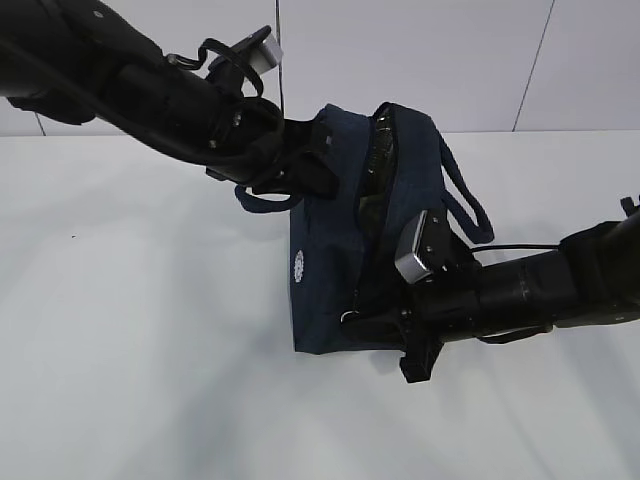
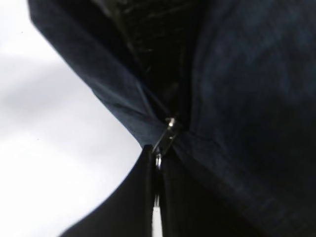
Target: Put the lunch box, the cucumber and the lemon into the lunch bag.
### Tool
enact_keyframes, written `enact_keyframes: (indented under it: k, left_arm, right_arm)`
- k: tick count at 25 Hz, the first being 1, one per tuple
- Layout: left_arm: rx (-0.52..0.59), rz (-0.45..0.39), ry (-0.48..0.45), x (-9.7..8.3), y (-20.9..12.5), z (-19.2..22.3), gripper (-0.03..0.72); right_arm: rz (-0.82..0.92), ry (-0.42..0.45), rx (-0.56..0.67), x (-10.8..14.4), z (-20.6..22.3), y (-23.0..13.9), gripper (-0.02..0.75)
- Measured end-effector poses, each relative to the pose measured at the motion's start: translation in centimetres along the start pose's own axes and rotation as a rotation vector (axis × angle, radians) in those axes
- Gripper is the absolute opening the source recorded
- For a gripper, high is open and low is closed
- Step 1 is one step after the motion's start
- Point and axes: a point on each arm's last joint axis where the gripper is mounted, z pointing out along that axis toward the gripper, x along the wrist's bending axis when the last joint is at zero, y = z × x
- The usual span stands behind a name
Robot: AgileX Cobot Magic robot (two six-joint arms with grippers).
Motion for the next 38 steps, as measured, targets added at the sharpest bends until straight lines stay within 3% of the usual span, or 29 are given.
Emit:
enact_keyframes:
  k: [24,38]
  left_arm:
    - [0.0,0.0,0.0,0.0,0.0,0.0,-0.003]
    - [-0.017,0.0,0.013,0.1,0.2,0.0,-0.003]
  right_arm:
    - [0.09,0.003,0.05,0.0,-0.1,-0.3,0.001]
    - [0.072,-0.004,0.165,0.5,-1.6,1.1,0.001]
